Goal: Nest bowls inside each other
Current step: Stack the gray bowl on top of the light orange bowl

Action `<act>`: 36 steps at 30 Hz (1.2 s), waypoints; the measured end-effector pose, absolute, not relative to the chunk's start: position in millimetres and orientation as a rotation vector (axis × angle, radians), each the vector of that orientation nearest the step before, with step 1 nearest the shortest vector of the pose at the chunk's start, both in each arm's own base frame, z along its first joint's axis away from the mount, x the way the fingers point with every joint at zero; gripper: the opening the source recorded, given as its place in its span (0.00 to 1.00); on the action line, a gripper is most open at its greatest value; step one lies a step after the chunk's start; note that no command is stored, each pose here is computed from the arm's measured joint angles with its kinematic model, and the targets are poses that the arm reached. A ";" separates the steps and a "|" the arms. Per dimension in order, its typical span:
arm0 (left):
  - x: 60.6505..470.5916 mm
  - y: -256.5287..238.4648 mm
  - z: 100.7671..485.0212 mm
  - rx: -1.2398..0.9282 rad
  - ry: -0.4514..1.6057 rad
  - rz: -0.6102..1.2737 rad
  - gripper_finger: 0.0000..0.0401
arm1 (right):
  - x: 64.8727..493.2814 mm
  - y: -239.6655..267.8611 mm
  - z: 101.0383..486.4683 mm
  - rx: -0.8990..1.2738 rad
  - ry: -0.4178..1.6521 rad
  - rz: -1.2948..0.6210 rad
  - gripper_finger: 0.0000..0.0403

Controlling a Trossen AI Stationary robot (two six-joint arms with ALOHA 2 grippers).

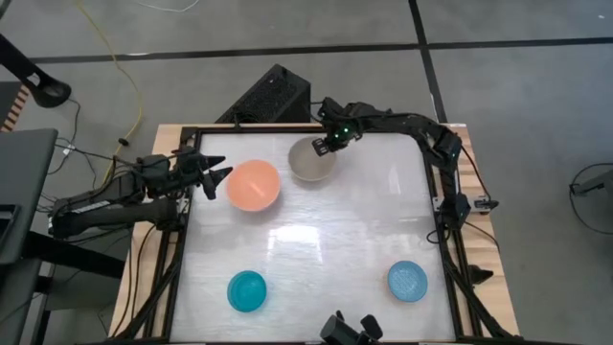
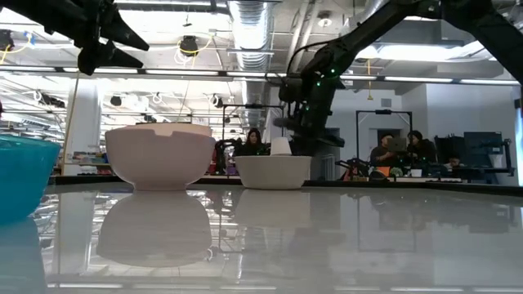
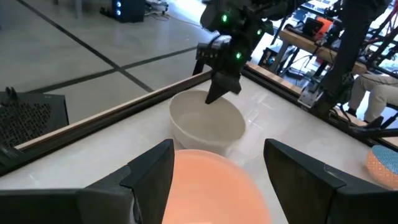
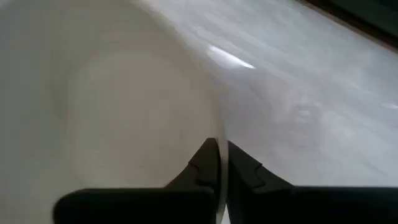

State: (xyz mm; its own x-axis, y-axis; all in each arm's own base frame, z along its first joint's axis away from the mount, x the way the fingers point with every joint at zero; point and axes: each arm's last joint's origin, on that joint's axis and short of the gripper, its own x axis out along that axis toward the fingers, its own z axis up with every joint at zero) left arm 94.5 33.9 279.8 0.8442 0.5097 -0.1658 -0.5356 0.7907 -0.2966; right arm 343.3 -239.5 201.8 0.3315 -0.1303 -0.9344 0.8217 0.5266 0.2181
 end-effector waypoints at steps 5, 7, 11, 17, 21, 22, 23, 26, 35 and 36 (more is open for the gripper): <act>94.5 33.8 279.9 -0.351 0.076 0.561 0.59 | 346.7 -236.7 218.1 0.814 1.054 -0.692 0.09; 94.6 33.6 279.9 -0.353 0.076 0.553 0.59 | 350.7 -230.5 233.8 0.797 1.039 -0.681 0.09; 95.4 32.9 283.0 -0.357 0.048 0.514 0.59 | 365.3 -208.1 269.3 0.737 0.975 -0.623 0.08; 97.5 30.5 295.9 -0.336 -0.064 0.393 0.59 | 386.5 -173.2 319.2 0.678 0.830 -0.593 0.08; 97.7 30.0 298.3 -0.331 -0.085 0.369 0.59 | 398.5 -155.7 340.4 0.654 0.744 -0.578 0.08; 97.7 30.0 298.1 -0.331 -0.083 0.369 0.59 | 401.1 -151.9 342.9 0.656 0.727 -0.568 0.08; 97.8 30.0 298.1 -0.331 -0.083 0.368 0.59 | 403.9 -148.3 344.3 0.662 0.708 -0.559 0.08; 98.0 29.3 298.4 -0.331 -0.082 0.344 0.59 | 413.3 -139.9 343.5 0.682 0.667 -0.539 0.08; 98.4 27.7 301.3 -0.332 -0.102 0.280 0.59 | 437.7 -131.4 303.9 0.742 0.757 -0.533 0.08; 98.5 27.6 301.0 -0.333 -0.098 0.278 0.59 | 438.7 -129.9 303.5 0.745 0.755 -0.529 0.08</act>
State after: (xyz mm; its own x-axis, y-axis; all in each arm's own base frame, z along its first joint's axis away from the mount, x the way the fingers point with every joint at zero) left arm 98.5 27.6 301.0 0.9573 0.2848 0.0491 -0.2528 0.9074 -0.3356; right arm 438.7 -129.9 303.5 0.6222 -0.1638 -0.7655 0.6638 0.6287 0.4050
